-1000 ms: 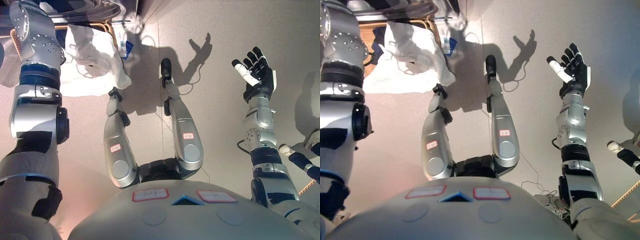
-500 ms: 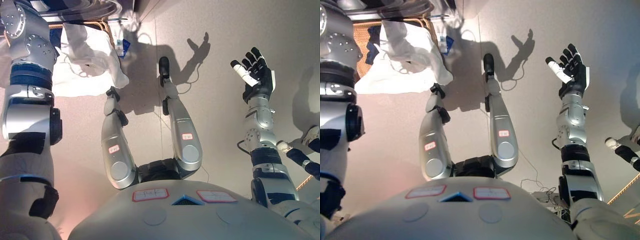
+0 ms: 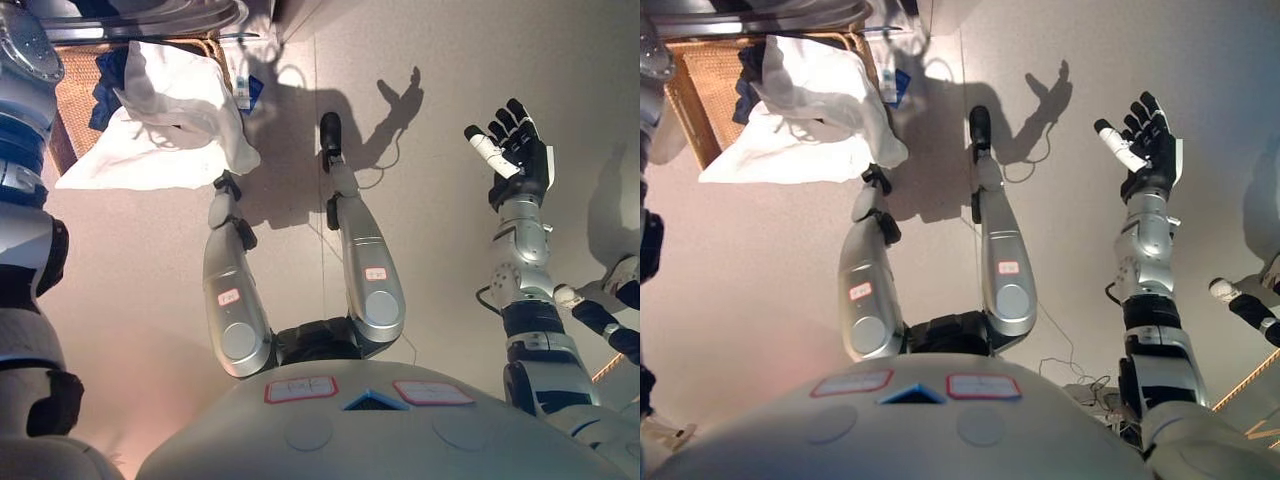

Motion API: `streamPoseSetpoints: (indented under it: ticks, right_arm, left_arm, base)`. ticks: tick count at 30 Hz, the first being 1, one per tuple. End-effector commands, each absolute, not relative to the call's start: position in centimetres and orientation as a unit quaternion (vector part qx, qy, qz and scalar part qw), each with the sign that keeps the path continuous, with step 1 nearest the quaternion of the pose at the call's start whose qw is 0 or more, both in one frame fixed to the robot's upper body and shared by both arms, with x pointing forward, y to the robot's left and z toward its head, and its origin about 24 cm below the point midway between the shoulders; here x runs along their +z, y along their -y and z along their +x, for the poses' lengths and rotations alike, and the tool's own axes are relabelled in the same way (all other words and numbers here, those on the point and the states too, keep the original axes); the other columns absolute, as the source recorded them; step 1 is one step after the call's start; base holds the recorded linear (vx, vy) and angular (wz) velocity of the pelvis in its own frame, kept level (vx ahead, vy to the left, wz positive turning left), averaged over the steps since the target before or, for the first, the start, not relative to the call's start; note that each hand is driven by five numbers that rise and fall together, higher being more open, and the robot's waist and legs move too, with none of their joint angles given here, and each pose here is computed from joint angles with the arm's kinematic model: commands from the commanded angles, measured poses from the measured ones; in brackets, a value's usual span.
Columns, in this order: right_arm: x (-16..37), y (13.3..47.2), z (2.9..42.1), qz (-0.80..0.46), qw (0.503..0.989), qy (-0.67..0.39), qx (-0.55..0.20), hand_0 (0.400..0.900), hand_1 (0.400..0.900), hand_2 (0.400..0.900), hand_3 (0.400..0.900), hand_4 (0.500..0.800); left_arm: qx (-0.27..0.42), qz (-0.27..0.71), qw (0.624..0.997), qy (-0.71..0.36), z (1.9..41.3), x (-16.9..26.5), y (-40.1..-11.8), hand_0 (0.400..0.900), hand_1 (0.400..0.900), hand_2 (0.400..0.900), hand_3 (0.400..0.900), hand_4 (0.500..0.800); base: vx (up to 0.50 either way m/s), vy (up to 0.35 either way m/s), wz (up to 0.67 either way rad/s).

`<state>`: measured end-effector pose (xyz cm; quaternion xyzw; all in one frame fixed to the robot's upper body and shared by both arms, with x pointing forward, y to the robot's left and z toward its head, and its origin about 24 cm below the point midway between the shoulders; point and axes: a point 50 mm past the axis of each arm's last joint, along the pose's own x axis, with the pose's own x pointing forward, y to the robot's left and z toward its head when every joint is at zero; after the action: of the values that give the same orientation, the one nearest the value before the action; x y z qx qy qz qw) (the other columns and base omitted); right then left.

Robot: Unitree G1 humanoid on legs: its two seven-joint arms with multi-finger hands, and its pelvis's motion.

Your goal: Put the clothes in the basket into the washing machine.

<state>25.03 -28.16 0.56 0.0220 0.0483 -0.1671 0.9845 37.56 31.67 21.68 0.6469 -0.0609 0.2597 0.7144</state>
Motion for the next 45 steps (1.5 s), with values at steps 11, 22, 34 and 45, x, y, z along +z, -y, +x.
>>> streamPoseSetpoints:
  ticks: [11,22,34,45]
  right_arm:
    - [2.3,32.8,22.1,-0.053,0.974,-0.018,-0.219,0.9,0.9,0.9,0.9,0.8]
    - [1.8,32.5,22.1,-0.049,0.973,-0.025,-0.224,0.9,0.9,0.9,0.9,0.8]
    - [1.4,32.4,21.8,-0.045,0.969,-0.03,-0.239,0.9,0.9,0.9,0.9,0.8]
    - [1.0,31.9,21.9,-0.036,0.969,-0.035,-0.243,0.9,0.9,0.9,0.9,0.8]
  left_arm:
    - [0.281,0.684,0.636,0.222,38.5,29.9,-27.0,0.9,0.9,0.9,0.9,0.8]
    - [0.242,0.629,0.702,0.231,38.5,26.1,-25.9,0.9,0.9,0.9,0.9,0.8]
    - [0.178,0.609,0.747,0.2,38.2,19.0,-23.1,0.9,0.9,0.9,0.9,0.8]
    - [0.107,0.557,0.81,0.153,37.0,12.4,-20.3,0.9,0.9,0.9,0.9,0.8]
  base:
    - [0.0,0.0,0.0]
    - [-0.005,-0.009,0.03]
    - [-0.017,-0.034,0.08]
    - [-0.012,-0.03,0.06]
